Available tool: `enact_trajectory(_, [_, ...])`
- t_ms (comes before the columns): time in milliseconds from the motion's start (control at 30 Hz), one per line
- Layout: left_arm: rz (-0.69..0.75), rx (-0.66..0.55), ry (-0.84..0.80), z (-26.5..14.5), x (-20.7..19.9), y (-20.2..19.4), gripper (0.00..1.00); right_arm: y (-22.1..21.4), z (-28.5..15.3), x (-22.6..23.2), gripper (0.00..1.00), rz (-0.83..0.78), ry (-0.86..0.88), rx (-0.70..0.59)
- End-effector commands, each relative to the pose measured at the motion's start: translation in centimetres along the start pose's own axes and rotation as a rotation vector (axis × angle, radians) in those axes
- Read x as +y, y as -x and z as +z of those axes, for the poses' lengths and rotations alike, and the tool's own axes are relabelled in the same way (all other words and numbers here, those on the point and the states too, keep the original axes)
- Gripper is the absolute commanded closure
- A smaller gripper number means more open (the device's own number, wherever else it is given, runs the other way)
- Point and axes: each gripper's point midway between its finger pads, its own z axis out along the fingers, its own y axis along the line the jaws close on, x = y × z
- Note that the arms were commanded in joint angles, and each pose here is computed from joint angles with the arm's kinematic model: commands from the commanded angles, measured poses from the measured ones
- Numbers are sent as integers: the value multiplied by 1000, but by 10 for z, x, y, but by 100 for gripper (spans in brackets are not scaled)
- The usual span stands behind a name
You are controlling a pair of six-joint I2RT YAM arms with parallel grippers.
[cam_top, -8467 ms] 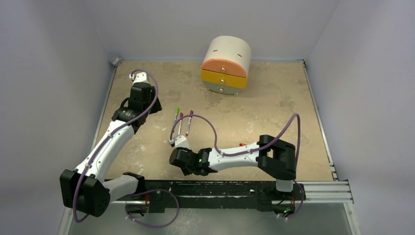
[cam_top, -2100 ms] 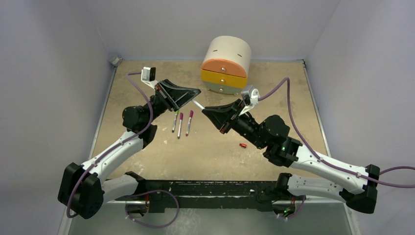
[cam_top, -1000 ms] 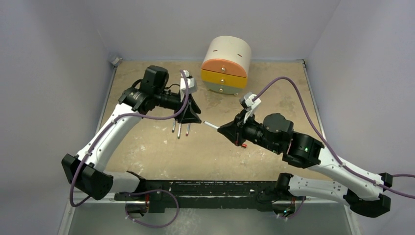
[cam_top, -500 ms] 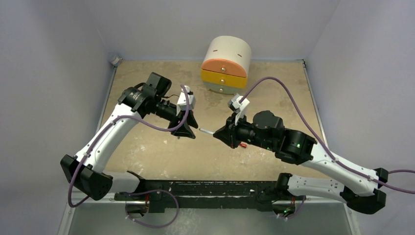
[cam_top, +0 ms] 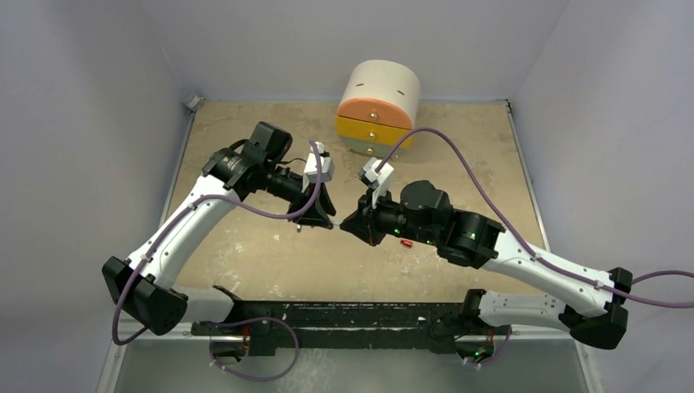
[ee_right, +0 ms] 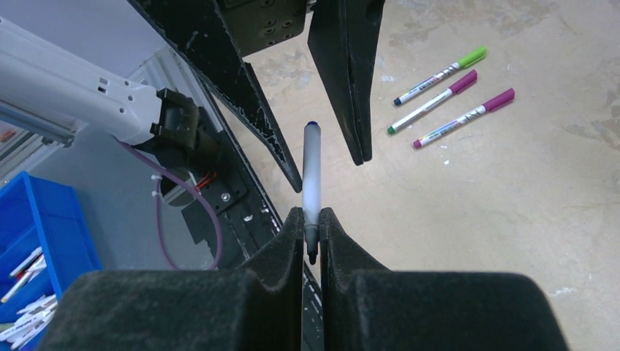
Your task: Insert the pens into the pen caps
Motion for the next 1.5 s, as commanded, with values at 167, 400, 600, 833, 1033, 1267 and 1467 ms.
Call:
enact_trajectory(167, [-11,-36,19,3,-6,4,73,45,0,5,100,-45,21,-127])
enact_trajectory(400, [-7,-71,7,6,-11,8,100,42,7,3,100,-40,21,-120])
enact_trajectory(600, [-14,-103,43,6,-4,16,100,64,-14,-38,52,75,-219,-269])
enact_trajectory(833, [-131,-394,182,5,18,55,100,76,-62,-69,48,268,-378,-467])
enact_trajectory(1033, [-153,-686,353,-23,36,97,100,64,-85,-92,52,349,-480,-536])
enact_trajectory(1267, [-217,-643,590,-39,66,75,100,-30,-80,-152,49,414,-851,-139])
enact_trajectory(1467, [-227,-678,544,-34,62,76,100,-104,-57,-155,63,500,-794,98])
